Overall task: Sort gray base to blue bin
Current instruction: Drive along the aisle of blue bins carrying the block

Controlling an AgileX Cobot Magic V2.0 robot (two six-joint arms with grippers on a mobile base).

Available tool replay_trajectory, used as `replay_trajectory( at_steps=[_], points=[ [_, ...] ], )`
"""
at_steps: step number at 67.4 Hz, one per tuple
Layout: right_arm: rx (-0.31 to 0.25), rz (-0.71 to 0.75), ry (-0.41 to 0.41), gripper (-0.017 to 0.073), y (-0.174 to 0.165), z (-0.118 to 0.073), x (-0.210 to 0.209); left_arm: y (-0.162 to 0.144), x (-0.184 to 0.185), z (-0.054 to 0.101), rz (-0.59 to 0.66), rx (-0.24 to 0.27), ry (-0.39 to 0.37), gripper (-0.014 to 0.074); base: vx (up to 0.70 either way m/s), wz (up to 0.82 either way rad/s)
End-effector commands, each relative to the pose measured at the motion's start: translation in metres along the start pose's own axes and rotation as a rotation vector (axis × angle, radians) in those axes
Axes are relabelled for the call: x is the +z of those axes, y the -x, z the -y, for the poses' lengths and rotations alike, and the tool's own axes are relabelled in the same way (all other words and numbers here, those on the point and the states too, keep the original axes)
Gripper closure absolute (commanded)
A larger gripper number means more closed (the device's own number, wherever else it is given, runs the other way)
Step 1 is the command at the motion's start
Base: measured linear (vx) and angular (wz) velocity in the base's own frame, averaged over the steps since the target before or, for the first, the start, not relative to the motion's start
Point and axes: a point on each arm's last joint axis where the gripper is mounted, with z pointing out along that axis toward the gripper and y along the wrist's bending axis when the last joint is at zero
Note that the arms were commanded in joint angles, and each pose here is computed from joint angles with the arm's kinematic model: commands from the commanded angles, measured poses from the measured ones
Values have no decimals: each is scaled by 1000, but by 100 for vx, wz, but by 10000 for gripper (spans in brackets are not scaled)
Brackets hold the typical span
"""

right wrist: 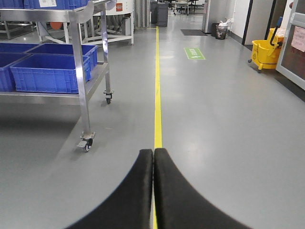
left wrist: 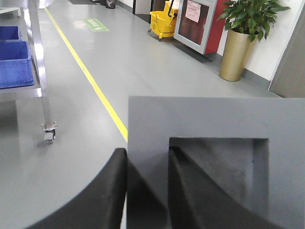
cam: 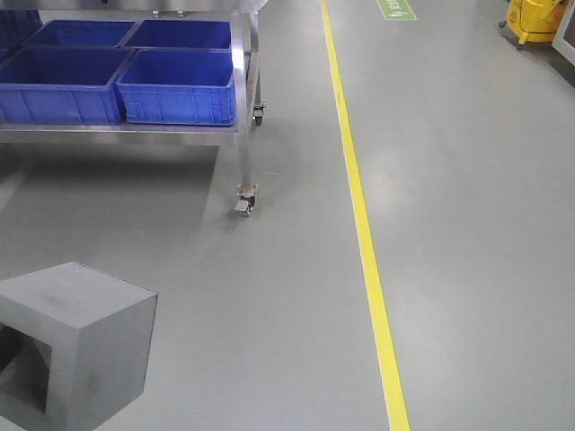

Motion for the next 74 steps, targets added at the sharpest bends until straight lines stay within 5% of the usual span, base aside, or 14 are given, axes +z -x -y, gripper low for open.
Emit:
replay_trajectory(
  at_steps=[1, 74],
  points=[
    [-20, 81, -4, 564, 6, 0, 0, 17, -3, 6, 105, 0, -59, 601, 41, -3],
    [-20, 81, -4, 564, 6, 0, 0, 17, -3, 6, 105, 0, -59, 601, 41, 1]
  ],
)
